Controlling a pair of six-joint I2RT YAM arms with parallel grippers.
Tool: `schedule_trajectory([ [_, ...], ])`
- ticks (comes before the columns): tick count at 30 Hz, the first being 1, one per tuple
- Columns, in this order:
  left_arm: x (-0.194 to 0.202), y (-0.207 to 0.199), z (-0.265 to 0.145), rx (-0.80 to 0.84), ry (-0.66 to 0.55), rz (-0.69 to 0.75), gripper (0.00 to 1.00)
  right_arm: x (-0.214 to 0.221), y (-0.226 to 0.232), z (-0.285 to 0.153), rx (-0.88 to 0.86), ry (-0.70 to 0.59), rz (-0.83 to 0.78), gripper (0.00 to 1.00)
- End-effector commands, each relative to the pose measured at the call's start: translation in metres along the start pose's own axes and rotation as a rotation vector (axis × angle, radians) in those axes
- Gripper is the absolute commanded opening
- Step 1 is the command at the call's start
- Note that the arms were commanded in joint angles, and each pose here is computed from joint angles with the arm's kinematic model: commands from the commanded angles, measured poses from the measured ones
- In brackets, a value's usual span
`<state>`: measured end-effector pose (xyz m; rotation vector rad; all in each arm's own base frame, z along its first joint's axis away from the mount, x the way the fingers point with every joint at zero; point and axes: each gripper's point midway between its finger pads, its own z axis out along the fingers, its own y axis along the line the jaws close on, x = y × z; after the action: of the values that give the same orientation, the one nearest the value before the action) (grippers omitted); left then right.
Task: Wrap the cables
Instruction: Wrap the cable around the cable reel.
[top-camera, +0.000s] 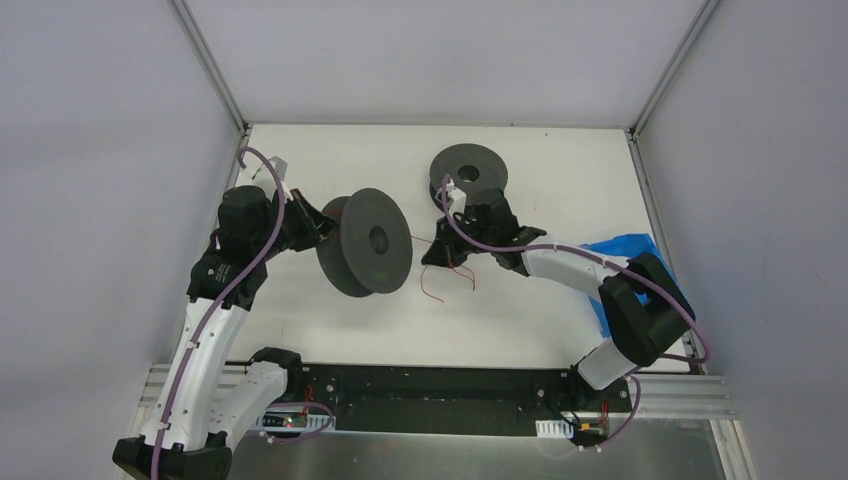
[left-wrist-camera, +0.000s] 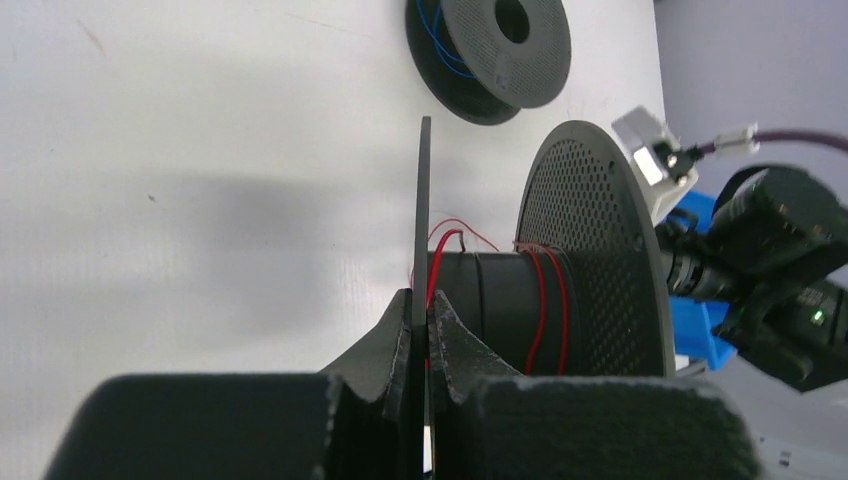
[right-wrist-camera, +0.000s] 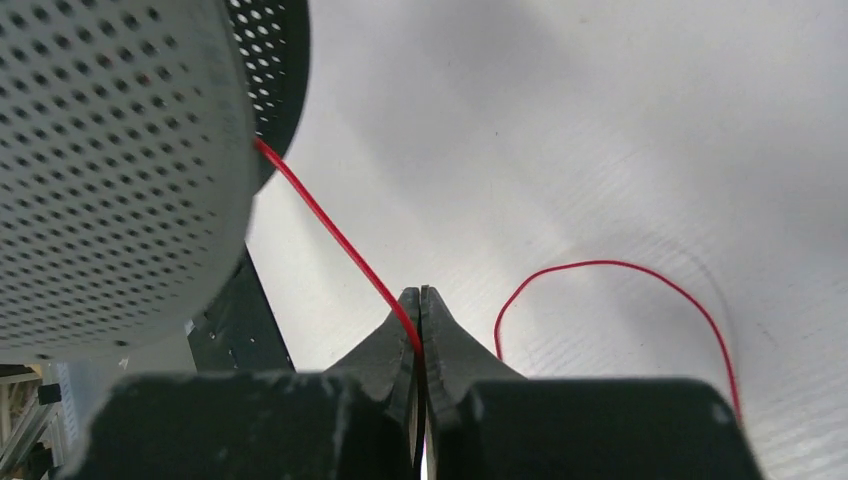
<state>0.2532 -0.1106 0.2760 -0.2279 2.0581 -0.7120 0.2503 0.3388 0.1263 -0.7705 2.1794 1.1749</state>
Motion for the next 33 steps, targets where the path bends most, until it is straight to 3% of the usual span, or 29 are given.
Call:
schedule_trajectory([
  [1,-0.046,0.009,-0.012,-0.077,-0.257,-0.154,0.0,0.013,0.003,0.009,-0.037,-0.046,0.045,0.03],
  [12,-0.053,0.045,-0.011,-0.229,-0.366,-0.199,0.0,0.06,-0.007,0.018,-0.008,0.033,0.079,0.06],
  [22,-0.062,0.066,-0.003,-0.315,-0.418,-0.26,0.0,0.105,0.021,0.021,0.036,0.116,0.083,0.11],
  [33,-0.057,0.091,0.009,-0.403,-0.421,-0.272,0.0,0.117,0.043,0.014,0.126,0.134,0.003,0.06],
])
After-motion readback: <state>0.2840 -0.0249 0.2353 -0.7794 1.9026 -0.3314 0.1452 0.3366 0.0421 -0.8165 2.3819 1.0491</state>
